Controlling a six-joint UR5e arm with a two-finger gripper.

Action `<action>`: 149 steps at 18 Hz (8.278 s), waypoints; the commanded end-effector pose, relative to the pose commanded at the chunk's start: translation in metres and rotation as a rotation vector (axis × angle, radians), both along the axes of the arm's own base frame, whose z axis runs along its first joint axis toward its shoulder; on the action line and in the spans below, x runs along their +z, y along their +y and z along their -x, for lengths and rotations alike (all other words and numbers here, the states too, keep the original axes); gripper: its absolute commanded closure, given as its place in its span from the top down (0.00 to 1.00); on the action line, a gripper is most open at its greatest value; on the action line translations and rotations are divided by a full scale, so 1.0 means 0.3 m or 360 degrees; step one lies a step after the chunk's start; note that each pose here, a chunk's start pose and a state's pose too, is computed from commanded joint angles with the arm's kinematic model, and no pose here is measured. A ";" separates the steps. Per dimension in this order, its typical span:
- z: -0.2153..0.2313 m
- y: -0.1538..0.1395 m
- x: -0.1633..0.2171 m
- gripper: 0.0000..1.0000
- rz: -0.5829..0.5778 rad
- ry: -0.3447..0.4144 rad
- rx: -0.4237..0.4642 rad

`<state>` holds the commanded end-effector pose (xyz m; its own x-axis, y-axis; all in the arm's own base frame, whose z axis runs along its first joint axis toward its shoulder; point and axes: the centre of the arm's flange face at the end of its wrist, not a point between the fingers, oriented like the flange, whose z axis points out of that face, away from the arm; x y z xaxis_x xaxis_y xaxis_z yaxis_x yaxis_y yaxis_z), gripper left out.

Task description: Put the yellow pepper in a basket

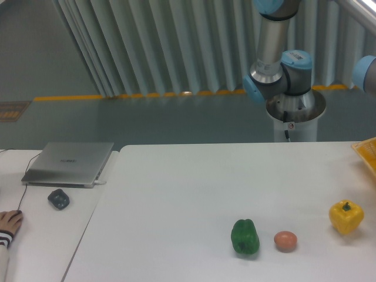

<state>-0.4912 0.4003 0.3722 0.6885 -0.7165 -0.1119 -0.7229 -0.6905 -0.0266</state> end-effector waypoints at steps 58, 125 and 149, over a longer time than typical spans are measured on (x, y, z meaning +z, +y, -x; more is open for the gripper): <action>-0.186 0.216 -0.157 1.00 -0.0184 -0.0286 0.0780; 0.291 -0.222 -0.080 1.00 0.0214 0.0023 -0.0427; -0.065 0.110 0.052 1.00 0.0174 -0.0037 0.0146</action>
